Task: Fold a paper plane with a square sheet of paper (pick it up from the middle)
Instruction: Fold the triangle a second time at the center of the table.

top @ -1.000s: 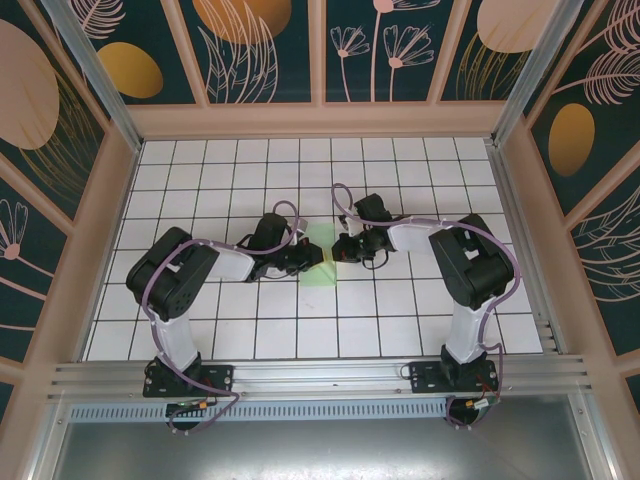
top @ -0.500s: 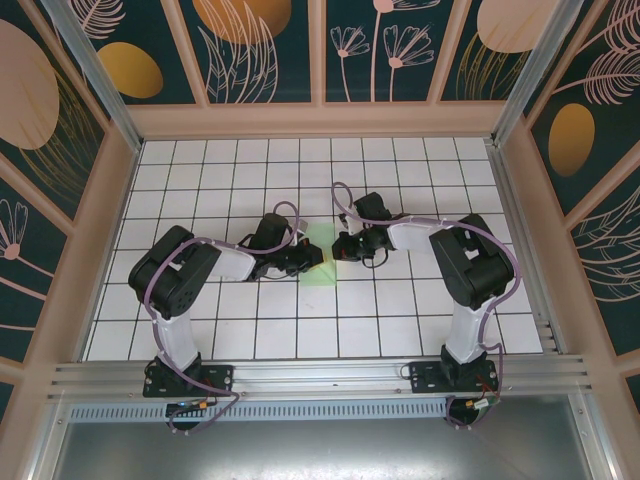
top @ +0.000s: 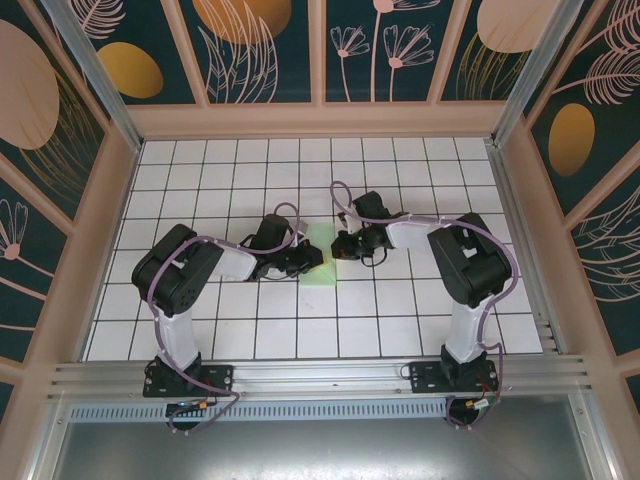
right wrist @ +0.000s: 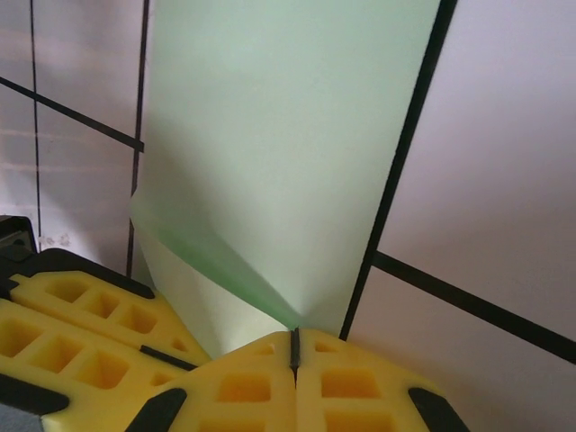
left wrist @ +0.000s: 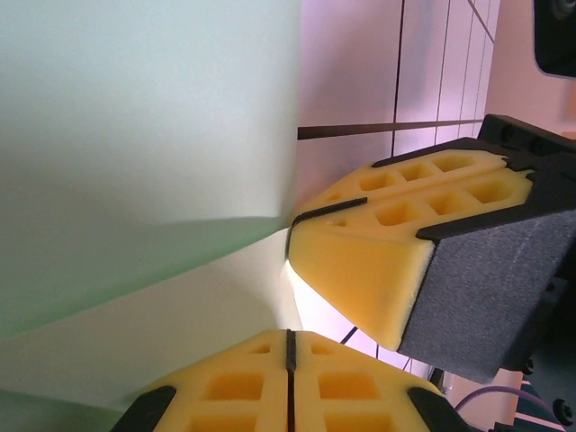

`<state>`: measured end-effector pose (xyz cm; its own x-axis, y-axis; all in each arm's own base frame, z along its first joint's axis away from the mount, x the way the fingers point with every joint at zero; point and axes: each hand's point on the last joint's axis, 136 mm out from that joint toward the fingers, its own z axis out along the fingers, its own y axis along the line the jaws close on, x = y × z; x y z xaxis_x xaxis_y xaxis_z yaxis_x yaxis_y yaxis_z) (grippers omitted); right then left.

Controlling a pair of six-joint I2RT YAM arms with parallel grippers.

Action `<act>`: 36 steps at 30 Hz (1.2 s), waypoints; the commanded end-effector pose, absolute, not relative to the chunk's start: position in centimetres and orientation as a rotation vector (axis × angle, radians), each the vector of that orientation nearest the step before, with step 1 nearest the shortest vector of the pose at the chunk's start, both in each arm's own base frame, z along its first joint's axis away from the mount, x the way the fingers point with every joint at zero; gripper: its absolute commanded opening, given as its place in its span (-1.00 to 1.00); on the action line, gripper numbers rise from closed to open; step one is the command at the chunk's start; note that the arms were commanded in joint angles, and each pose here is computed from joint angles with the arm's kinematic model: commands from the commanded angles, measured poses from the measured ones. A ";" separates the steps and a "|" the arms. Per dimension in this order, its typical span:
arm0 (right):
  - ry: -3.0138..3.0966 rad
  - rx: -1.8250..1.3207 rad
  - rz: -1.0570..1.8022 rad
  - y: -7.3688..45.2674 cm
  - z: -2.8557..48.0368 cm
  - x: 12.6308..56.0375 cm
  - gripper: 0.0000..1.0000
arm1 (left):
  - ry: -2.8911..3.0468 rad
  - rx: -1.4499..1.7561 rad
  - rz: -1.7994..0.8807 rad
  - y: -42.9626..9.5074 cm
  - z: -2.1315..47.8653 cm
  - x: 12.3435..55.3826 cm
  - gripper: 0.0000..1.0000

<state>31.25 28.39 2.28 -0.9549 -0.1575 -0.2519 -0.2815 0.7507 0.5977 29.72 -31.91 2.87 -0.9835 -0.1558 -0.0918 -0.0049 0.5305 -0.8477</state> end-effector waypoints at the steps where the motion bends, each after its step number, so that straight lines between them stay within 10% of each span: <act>1: 2.764 -0.378 0.966 28.6 2.3 31.6 -1.00 | 2.608 -0.117 -1.441 -32.3 2.7 29.9 -0.81; 36: 2.778 -0.380 0.938 28.4 1.8 31.9 -1.00 | 2.655 -0.163 -1.396 -31.7 1.3 29.5 -0.82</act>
